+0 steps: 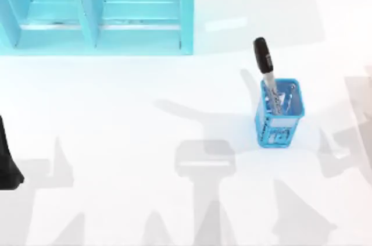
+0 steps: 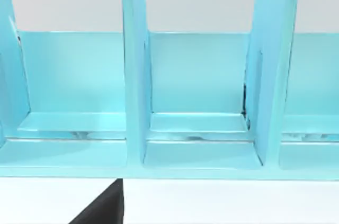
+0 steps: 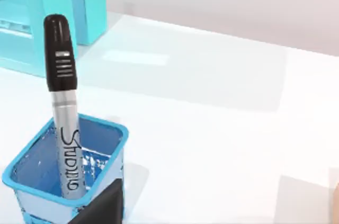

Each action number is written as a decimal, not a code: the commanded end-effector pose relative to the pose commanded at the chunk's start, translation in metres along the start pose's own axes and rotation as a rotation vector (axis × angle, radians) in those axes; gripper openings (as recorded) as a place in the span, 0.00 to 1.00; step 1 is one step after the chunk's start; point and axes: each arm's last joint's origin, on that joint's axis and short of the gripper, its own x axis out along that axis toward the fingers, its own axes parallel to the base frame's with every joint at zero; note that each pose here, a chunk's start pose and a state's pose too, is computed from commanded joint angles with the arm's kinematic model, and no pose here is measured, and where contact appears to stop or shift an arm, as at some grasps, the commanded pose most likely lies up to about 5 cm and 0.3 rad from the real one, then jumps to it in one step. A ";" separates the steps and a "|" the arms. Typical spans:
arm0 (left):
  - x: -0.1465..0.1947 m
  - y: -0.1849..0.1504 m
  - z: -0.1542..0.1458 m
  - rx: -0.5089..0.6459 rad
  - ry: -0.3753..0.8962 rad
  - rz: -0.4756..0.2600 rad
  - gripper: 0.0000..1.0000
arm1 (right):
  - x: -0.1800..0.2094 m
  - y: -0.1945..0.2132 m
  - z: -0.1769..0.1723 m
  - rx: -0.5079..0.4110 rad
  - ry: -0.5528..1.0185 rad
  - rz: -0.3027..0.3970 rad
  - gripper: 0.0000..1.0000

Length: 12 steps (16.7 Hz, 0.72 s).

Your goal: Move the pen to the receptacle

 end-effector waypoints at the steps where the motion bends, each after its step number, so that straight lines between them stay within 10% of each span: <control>1: 0.000 0.000 0.000 0.000 0.000 0.000 1.00 | 0.010 -0.001 0.006 -0.008 0.038 0.052 1.00; 12: 0.000 0.000 0.000 0.000 0.000 0.000 1.00 | 0.140 -0.006 0.003 0.007 0.341 0.520 1.00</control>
